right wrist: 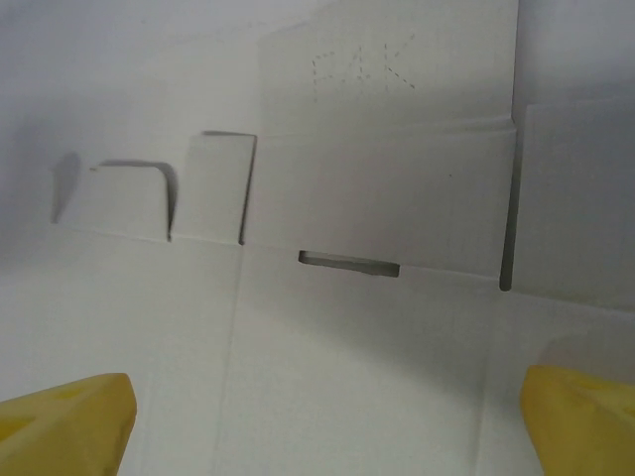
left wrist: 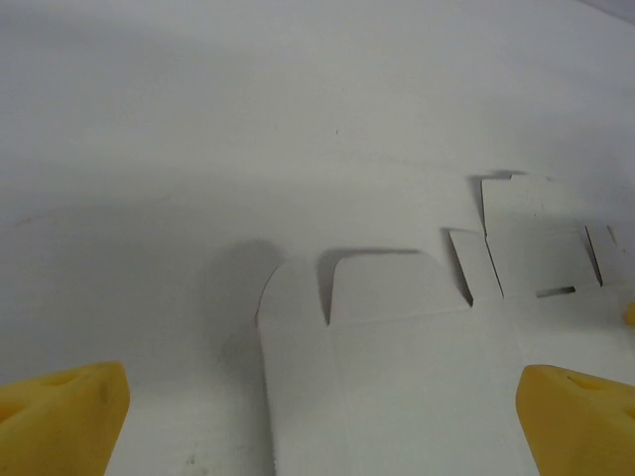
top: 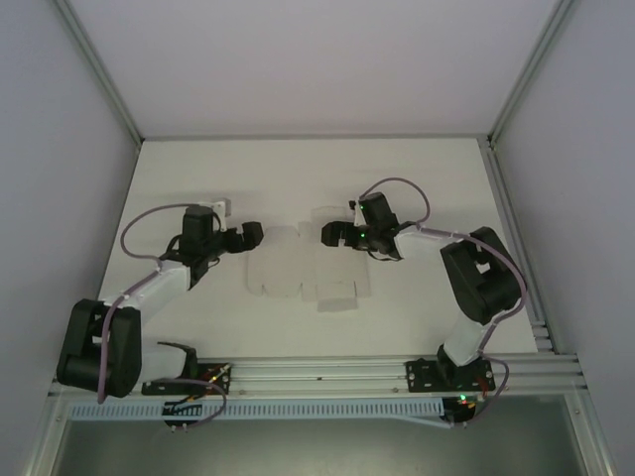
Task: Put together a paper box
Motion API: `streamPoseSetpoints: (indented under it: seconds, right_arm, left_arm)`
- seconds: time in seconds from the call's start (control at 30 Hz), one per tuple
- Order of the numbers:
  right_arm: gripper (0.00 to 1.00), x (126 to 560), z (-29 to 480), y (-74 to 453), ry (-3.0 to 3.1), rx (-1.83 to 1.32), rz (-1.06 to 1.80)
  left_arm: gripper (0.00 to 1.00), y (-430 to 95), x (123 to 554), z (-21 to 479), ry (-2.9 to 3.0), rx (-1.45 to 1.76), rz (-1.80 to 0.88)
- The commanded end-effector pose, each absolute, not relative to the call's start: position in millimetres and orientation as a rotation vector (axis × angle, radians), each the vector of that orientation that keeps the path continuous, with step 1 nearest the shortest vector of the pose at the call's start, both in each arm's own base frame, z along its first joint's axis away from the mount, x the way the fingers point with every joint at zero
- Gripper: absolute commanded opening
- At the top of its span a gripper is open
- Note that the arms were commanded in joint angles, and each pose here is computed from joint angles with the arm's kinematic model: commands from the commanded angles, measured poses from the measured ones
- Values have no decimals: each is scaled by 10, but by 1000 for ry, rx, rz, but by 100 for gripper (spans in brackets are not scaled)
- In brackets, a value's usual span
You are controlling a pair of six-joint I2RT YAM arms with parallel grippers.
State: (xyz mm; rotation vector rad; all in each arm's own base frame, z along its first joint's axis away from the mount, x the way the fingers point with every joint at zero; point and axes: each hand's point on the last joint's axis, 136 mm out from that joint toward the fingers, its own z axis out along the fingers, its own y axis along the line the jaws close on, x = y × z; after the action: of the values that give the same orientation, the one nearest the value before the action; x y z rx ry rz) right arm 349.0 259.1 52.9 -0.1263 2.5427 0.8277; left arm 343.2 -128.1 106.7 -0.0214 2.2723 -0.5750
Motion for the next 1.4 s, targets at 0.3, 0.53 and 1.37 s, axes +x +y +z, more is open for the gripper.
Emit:
streamPoseSetpoints:
  seconds: [0.3,0.53,1.37]
  right_arm:
    - [100,3372,186,2394,2610,11,770]
    - [100,3333,140,2363,2607,29,776]
    - [100,3618,1648,1826,2220,0,810]
  left_arm:
    - [100,-1790,3062,637,2404,35,-1010]
    - [79,-2047,2977,614,2377,62,-1225]
    - [0,-2188,3345,1984,2000,337,-1104]
